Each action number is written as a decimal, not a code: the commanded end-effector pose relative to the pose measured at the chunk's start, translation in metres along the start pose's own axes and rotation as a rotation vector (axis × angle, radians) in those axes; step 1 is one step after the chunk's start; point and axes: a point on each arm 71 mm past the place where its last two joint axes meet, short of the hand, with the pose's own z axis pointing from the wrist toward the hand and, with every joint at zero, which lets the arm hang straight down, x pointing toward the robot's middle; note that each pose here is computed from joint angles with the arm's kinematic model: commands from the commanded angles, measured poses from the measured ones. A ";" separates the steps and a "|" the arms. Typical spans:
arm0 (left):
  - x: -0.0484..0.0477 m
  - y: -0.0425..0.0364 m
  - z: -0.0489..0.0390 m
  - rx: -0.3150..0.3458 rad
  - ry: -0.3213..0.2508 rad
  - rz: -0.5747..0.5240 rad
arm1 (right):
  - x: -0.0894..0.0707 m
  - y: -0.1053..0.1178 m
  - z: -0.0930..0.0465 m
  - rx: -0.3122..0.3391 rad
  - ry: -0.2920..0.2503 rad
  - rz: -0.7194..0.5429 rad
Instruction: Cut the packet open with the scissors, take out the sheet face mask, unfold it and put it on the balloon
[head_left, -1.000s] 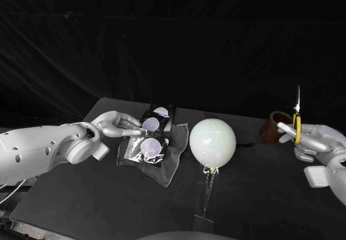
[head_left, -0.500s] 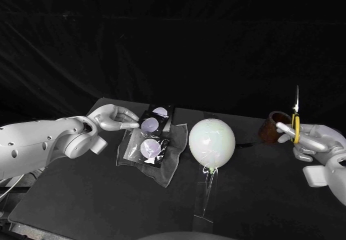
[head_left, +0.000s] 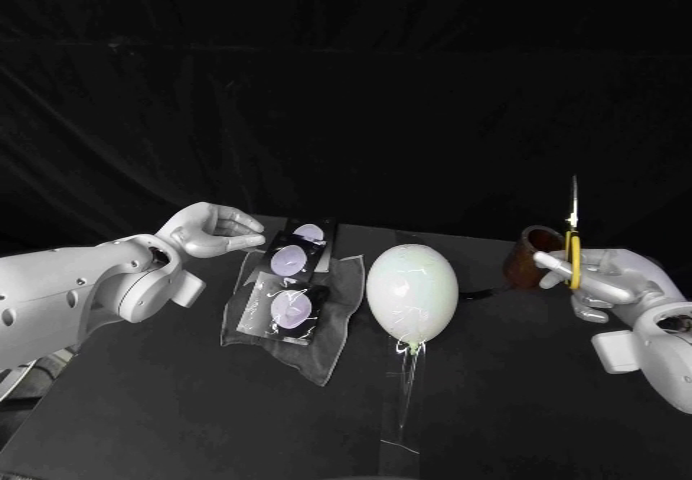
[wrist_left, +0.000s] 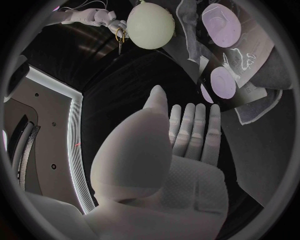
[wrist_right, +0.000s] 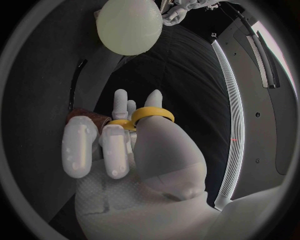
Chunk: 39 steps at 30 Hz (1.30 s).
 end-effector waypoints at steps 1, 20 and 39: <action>0.0043 -0.0083 0.0055 0.062 -0.024 -0.055 | 0.002 0.002 0.001 -0.035 0.041 -0.074; 0.0463 -0.0585 0.0538 0.189 0.066 -0.154 | 0.010 0.011 0.017 -0.049 0.129 -0.310; 0.0817 -0.1052 0.1111 0.272 0.205 -0.135 | 0.046 0.083 0.062 -0.244 0.141 -0.746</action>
